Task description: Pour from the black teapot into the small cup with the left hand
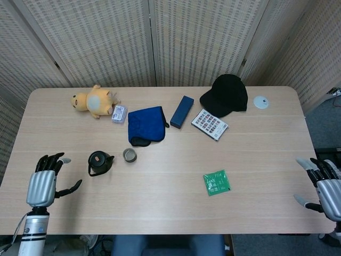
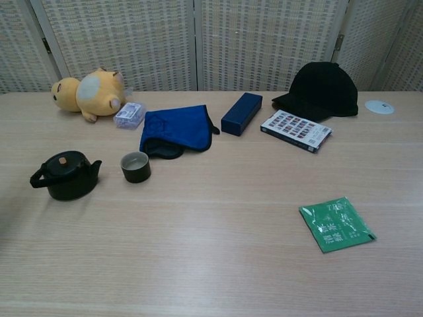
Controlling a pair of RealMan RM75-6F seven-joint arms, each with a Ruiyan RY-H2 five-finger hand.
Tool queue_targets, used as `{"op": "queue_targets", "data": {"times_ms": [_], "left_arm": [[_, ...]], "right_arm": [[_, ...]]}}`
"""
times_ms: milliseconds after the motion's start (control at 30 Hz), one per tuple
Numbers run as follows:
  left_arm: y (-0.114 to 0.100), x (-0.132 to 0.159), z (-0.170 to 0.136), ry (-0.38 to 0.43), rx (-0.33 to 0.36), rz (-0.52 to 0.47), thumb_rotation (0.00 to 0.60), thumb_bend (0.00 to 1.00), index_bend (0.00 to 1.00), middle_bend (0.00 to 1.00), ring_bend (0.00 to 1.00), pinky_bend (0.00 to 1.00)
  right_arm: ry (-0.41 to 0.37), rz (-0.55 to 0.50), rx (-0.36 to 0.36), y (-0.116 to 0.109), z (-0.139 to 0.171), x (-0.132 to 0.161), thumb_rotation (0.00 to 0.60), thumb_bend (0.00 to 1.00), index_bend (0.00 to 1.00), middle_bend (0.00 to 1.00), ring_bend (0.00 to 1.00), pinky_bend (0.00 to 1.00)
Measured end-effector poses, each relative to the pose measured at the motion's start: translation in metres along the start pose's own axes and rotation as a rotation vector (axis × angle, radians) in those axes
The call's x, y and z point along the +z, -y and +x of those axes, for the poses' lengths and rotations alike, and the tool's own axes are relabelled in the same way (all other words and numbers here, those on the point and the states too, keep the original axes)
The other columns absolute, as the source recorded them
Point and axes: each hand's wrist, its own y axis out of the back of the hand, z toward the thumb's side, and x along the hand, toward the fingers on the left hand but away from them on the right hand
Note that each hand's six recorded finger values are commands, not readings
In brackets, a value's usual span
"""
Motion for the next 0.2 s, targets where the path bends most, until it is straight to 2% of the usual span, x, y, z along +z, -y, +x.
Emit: {"op": "queue_targets", "data": {"times_ms": [200], "left_arm": [[-0.003,0.002,-0.018,0.000,-0.003,-0.001,0.364,0.19,0.29,0.16,0.15,0.07]], "right_arm": [[-0.021,0.005,0.013,0.006,-0.001,0.007,0.600,0.14,0.11,0.16,0.07,0.10]]}}
